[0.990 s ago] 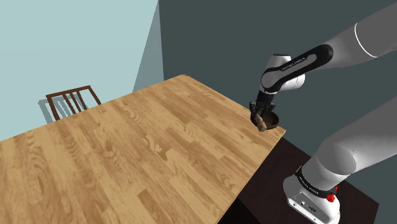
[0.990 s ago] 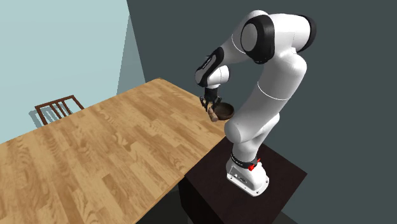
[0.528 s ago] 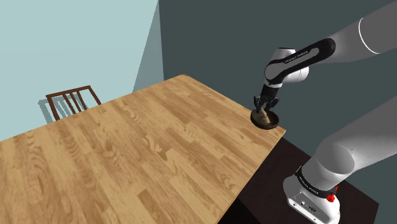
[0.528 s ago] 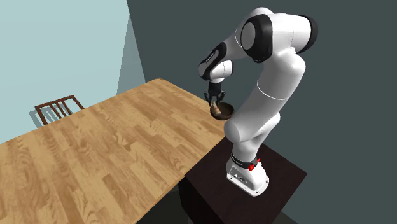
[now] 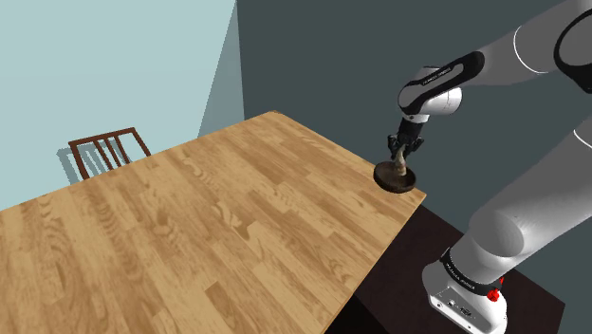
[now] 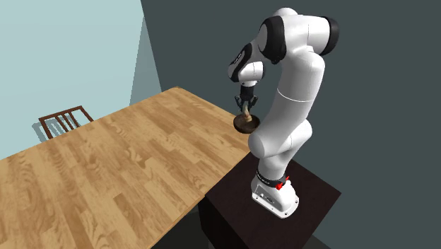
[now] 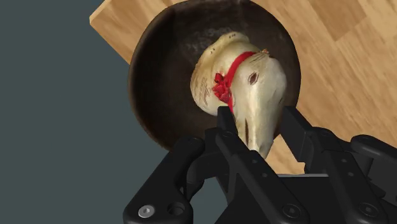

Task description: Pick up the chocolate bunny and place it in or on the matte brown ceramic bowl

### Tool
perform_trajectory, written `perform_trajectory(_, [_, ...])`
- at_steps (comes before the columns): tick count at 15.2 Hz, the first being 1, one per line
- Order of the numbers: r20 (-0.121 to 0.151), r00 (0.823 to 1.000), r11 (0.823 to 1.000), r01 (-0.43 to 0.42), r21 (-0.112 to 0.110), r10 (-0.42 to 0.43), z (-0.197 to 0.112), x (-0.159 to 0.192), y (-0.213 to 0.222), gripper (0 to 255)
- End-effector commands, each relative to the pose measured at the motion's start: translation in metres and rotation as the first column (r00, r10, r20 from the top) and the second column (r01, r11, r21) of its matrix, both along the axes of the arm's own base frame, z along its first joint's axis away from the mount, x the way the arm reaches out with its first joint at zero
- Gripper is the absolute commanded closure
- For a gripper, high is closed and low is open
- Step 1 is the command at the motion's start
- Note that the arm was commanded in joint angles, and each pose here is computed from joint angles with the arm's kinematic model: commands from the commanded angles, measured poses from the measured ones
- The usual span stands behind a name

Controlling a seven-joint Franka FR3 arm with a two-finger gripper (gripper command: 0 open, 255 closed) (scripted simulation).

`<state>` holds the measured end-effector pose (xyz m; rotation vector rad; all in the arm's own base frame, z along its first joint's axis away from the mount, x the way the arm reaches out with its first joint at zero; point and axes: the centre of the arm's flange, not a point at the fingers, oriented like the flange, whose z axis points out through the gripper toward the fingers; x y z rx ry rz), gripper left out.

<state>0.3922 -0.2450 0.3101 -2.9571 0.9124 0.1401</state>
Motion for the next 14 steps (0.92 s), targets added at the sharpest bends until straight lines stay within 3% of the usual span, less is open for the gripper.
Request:
perform_trajectory(1, [0.0,1.0,1.0,-0.001,0.0,0.001,-0.01,-0.001,-0.003,255])
perform_trajectory(14, [0.0,1.0,1.0,-0.001,0.0,0.001,-0.068,-0.001,-0.003,255])
